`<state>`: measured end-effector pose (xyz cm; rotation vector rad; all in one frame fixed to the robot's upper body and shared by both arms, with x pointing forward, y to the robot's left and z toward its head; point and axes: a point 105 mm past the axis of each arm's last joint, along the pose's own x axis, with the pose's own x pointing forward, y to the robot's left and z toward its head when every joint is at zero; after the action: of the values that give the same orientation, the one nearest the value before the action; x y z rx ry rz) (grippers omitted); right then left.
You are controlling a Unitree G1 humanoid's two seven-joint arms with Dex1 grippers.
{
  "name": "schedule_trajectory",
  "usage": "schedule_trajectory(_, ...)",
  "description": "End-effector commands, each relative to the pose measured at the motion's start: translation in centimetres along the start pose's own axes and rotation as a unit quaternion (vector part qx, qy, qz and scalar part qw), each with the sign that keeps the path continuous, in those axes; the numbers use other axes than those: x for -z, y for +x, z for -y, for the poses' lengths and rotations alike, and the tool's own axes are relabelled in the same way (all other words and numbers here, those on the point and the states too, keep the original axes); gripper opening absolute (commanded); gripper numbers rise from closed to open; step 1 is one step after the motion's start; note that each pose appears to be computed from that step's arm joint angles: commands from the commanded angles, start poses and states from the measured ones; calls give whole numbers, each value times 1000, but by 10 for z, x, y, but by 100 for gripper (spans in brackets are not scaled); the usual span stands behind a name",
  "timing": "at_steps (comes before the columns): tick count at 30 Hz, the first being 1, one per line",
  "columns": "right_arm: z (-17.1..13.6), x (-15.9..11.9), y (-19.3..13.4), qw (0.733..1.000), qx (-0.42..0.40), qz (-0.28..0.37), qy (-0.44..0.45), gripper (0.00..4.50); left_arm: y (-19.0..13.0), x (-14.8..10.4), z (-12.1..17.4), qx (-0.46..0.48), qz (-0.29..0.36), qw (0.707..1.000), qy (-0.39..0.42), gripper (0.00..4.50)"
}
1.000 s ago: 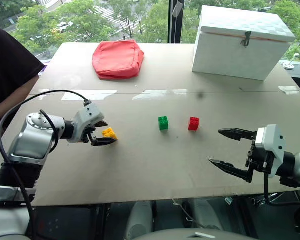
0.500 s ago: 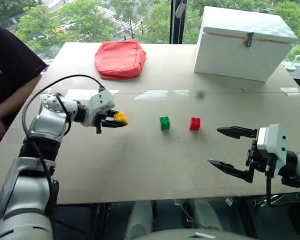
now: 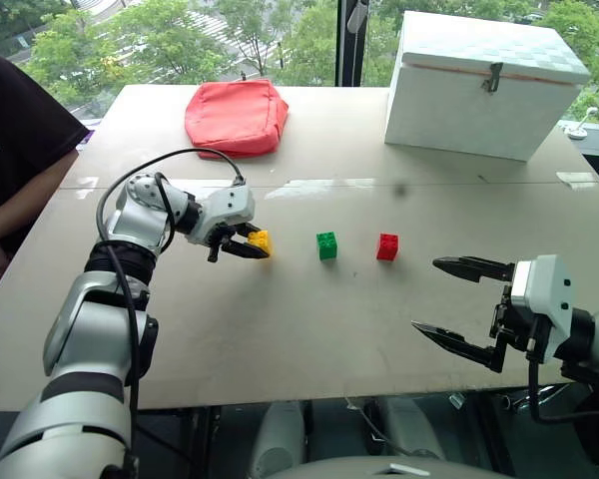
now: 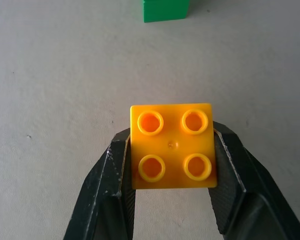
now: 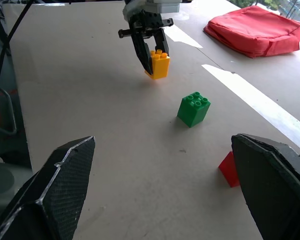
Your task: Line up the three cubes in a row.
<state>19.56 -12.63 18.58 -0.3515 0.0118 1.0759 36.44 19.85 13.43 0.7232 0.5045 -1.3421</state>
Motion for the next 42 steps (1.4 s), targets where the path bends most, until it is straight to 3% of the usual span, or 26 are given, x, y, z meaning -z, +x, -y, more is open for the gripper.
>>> schedule_trajectory(1,-1,-8,-2,1000,8,5,-19,450,-4,-11,-6,-4,5,1000,22,126)
schedule_trajectory(23,-1,-5,-5,1000,17,-7,-14,450,3,-15,-12,-4,-4,999,35,126)
schedule_trajectory(25,0,-5,-6,1000,18,-9,-15,450,4,-15,-12,-2,-3,1000,30,234)
schedule_trajectory(28,0,-4,-7,1000,20,-11,-16,450,4,-15,-12,-3,-4,999,34,358)
schedule_trajectory(29,0,-4,-7,1000,21,-12,-16,450,4,-15,-12,-6,-3,999,38,425)
schedule_trajectory(37,5,0,-10,999,37,-20,-14,450,-17,-17,-9,-36,51,998,11,440)
schedule_trajectory(42,27,18,-14,993,103,-47,12,450,-41,-32,12,-119,156,979,-59,440)
